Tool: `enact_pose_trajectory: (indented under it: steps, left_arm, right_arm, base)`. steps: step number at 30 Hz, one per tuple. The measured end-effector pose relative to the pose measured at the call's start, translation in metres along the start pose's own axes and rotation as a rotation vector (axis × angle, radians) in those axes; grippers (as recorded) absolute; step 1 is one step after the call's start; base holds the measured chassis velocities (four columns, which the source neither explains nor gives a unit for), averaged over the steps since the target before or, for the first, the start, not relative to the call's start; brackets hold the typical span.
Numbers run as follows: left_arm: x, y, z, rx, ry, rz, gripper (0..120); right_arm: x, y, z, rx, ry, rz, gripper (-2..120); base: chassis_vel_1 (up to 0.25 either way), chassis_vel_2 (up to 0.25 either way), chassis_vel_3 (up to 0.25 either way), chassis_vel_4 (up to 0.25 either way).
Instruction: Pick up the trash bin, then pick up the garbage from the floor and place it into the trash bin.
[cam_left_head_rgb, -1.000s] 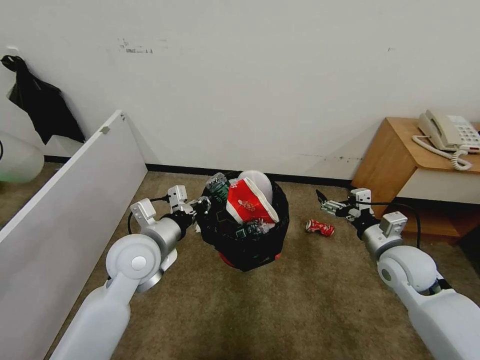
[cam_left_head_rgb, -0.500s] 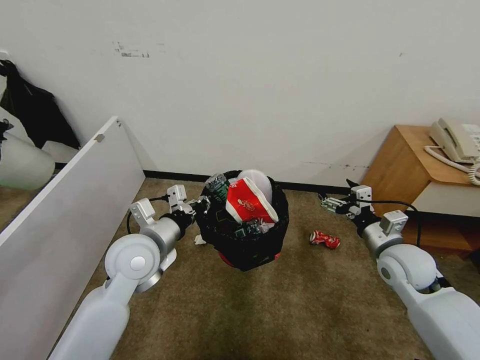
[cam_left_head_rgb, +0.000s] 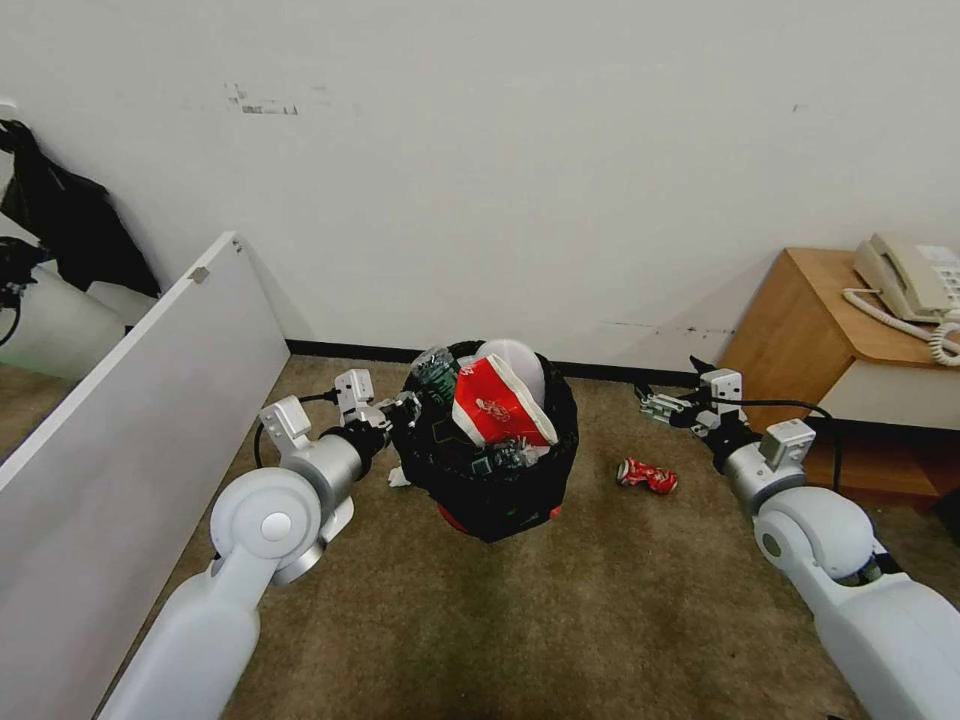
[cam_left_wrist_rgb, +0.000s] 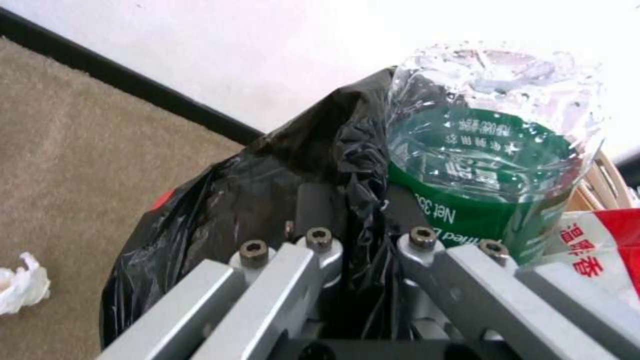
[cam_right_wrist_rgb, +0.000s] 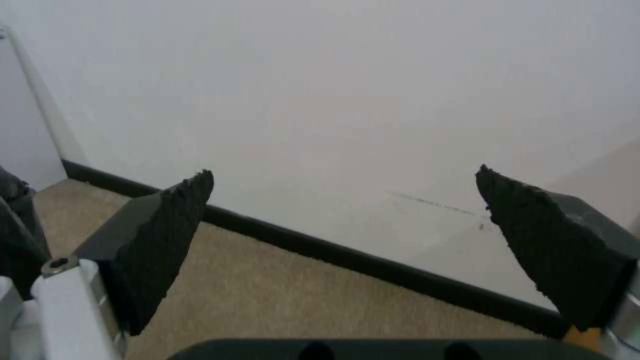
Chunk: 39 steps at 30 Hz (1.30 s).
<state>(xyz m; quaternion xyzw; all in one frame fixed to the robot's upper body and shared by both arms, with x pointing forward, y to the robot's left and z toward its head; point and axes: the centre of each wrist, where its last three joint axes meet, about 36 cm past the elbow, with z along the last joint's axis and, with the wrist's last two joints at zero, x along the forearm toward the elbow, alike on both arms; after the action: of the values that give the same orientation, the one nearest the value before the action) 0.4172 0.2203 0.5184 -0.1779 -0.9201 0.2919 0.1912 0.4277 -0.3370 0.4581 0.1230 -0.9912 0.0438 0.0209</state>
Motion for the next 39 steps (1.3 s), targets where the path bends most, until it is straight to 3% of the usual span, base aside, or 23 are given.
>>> enact_pose_trajectory:
  steps: [21,39]
  left_arm:
    - [-0.0035,0.0006,-0.0002,0.002,0.001,-0.001,4]
    - [-0.0039,0.0001,0.0019,0.002,0.005,-0.001,4]
  right_arm:
    - [-0.0044,-0.0022,-0.0019,0.017,-0.024,0.008,100]
    - [-0.0048,-0.0035,0.0000,0.019,-0.045,-0.013,100]
  base:
    - [-0.196,0.190,0.188,-0.177]
    - [0.003,-0.006,-0.007,0.006]
